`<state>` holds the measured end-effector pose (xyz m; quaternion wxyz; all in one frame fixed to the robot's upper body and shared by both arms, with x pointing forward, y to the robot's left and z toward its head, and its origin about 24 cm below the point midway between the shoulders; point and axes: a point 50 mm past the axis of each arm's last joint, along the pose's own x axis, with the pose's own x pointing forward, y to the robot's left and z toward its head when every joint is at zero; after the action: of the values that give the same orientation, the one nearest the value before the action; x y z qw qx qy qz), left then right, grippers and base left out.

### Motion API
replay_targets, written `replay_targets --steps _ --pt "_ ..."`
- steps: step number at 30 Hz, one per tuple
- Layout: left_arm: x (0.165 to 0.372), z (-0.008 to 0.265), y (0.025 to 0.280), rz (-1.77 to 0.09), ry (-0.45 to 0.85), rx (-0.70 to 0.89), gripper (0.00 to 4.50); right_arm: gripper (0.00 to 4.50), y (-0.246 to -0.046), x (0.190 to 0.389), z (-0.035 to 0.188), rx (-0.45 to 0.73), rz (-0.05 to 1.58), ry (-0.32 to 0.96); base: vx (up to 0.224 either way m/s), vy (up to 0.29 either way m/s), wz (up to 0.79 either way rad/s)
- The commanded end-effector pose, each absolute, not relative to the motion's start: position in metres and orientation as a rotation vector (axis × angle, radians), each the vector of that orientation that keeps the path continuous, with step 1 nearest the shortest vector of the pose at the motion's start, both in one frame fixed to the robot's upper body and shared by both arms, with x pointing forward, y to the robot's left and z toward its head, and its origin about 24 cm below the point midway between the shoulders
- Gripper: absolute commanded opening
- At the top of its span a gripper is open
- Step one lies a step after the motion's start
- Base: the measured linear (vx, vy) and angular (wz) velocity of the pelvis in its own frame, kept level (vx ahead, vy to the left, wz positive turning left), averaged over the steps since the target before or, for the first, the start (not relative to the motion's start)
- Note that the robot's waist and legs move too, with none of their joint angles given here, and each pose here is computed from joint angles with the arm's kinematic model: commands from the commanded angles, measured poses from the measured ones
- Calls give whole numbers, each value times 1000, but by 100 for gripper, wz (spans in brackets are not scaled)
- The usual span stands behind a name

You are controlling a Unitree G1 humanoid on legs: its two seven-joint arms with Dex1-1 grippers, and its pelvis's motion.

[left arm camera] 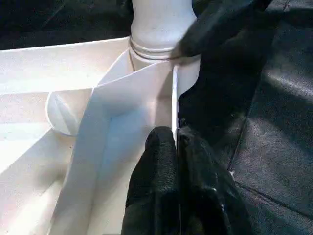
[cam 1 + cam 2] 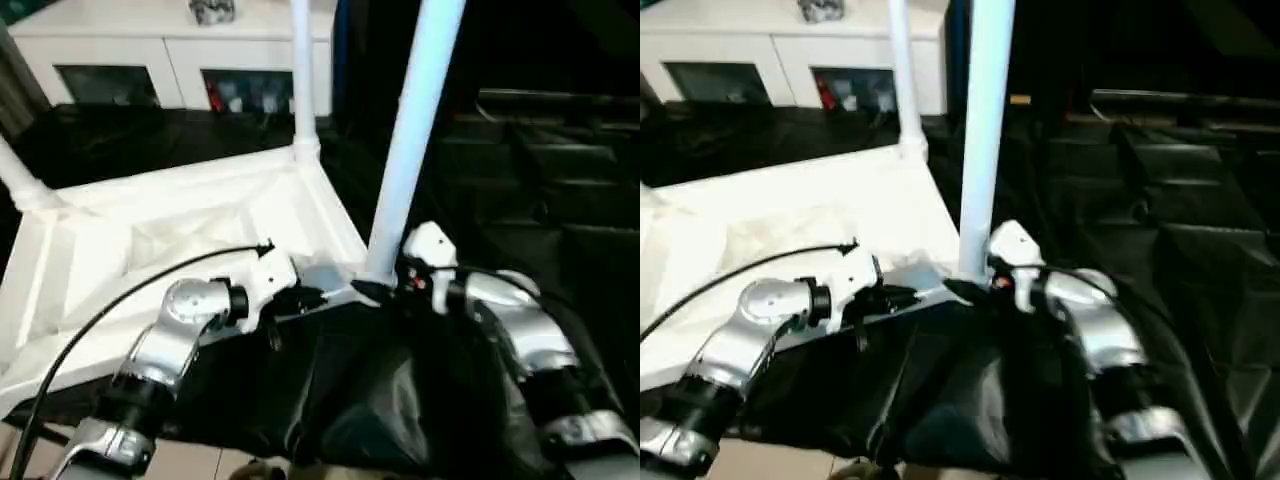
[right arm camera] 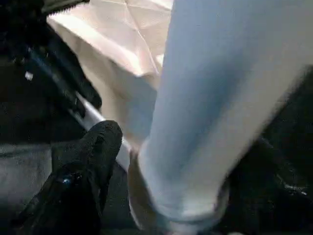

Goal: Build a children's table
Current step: Rotate leg to tighten

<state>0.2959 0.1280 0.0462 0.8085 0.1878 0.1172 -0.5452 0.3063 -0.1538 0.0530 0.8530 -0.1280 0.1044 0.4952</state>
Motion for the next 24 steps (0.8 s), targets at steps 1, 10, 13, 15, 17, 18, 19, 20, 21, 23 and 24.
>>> replay_targets --steps 1,10,13,15,17,18,19,20,21,23,24 --pt "302 70 128 -1146 132 409 0 350 -167 301 49 -263 1032 255 0 0 0" --pt "302 71 130 -1150 125 395 28 360 -192 295 50 -260 943 271 0 0 0" --pt "305 76 125 -1143 119 340 44 363 -191 293 51 -256 942 265 0 0 0" --pt "305 77 120 -1151 114 330 65 363 -190 293 52 -249 935 257 0 0 0" --pt "307 77 119 -1135 117 327 83 363 -189 293 52 -245 931 253 0 0 0" --pt "307 76 118 -1129 129 324 90 363 -189 292 52 -243 929 252 0 0 0" --pt "307 76 118 -1129 130 324 99 363 -189 292 52 -242 929 252 0 0 0" --pt "309 73 117 -1102 159 328 121 363 -187 292 52 -239 927 250 0 0 0" --pt "310 72 116 -1089 167 332 127 363 -187 291 52 -238 927 249 0 0 0" --pt "309 70 116 -1084 188 328 132 363 -186 291 52 -236 925 249 0 0 0" --pt "308 69 115 -1092 200 319 141 363 -186 290 52 -234 924 249 0 0 0"
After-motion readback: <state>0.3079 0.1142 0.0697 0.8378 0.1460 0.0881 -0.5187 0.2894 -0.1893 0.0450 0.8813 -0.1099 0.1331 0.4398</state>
